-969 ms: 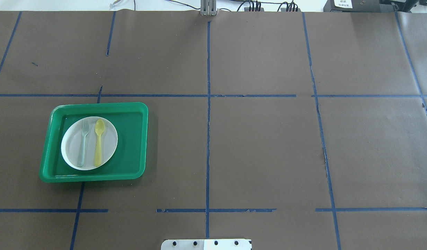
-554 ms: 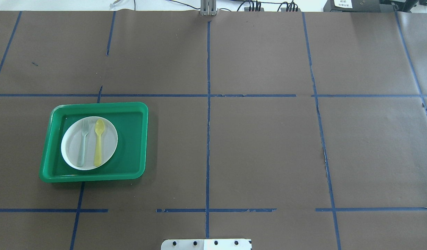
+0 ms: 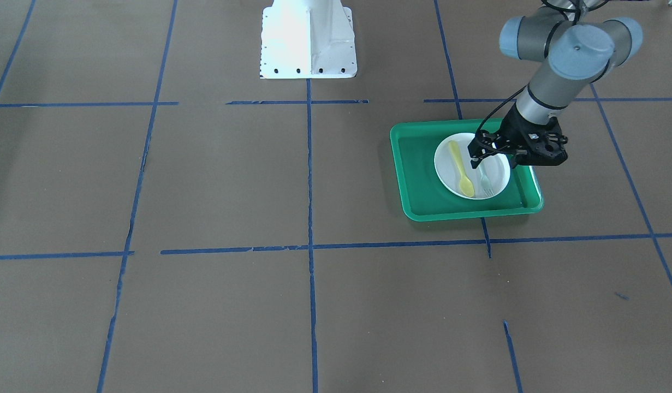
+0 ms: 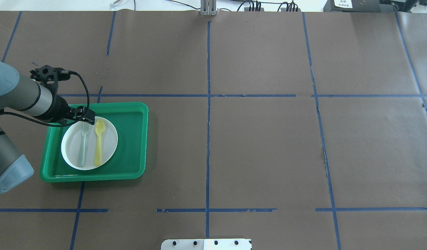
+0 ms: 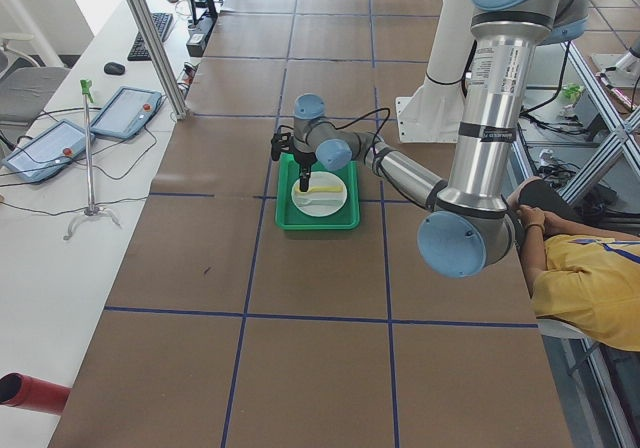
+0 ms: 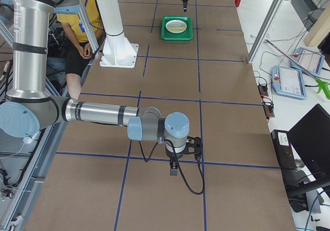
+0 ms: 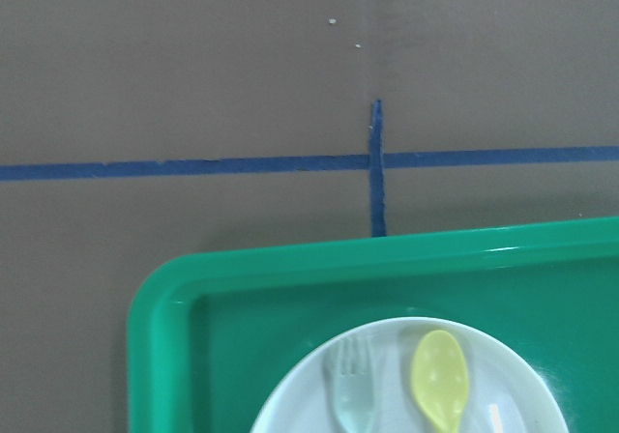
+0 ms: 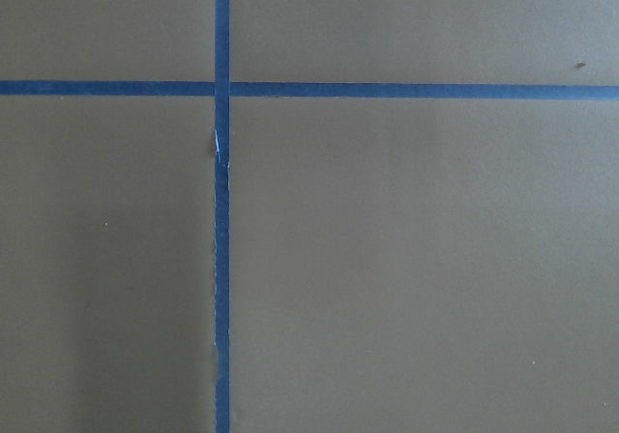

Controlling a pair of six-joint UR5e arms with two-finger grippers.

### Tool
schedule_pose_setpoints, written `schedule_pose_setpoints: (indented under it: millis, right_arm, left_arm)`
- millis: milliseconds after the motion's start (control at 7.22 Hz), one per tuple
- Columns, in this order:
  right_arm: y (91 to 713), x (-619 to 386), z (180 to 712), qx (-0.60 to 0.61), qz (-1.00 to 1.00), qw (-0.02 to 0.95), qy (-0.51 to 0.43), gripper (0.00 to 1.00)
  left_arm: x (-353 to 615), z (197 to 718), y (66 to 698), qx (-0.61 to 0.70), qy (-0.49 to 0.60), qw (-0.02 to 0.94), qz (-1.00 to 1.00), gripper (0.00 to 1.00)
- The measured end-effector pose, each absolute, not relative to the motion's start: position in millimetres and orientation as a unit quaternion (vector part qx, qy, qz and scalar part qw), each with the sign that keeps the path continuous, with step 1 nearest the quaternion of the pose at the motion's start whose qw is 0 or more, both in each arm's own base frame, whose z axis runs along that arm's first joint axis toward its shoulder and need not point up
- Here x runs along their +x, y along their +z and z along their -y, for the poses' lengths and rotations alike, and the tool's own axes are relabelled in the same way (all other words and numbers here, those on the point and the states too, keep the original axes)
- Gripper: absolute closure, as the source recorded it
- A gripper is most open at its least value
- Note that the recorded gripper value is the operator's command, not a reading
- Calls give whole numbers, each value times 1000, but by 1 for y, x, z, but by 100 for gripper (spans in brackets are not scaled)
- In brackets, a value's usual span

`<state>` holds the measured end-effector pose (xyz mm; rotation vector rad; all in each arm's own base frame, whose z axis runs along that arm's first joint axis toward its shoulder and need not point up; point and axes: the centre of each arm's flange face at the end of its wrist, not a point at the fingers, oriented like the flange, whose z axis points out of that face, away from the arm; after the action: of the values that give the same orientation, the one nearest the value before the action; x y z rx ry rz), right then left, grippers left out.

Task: Place spoon
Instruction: 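Move the left gripper over the yellow spoon on the white plate, then lower the left gripper and close it on the yellow spoon handle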

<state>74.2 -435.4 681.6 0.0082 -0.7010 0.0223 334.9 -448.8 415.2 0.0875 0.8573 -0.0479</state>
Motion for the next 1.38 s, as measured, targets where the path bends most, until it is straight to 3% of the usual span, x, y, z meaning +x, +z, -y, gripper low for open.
schedule_pose_setpoints:
  millis: [138,415,1108,1385]
  right_arm:
    - [682,74,435,4,343,939,11,0]
    - [682,74,435,4,343,939,11,0]
    - [682,74,435,4,343,939,11,0]
    - [682,74,435,4,343,939,11,0]
  left_arm:
    - [350,442,419,35,-24,910,-412,37]
    - [363,436,426,26,-21,912,-408,41]
    - [390,425,435,9,-4,915,-403,41]
    - [398,422,437,3,1,916,-402,46]
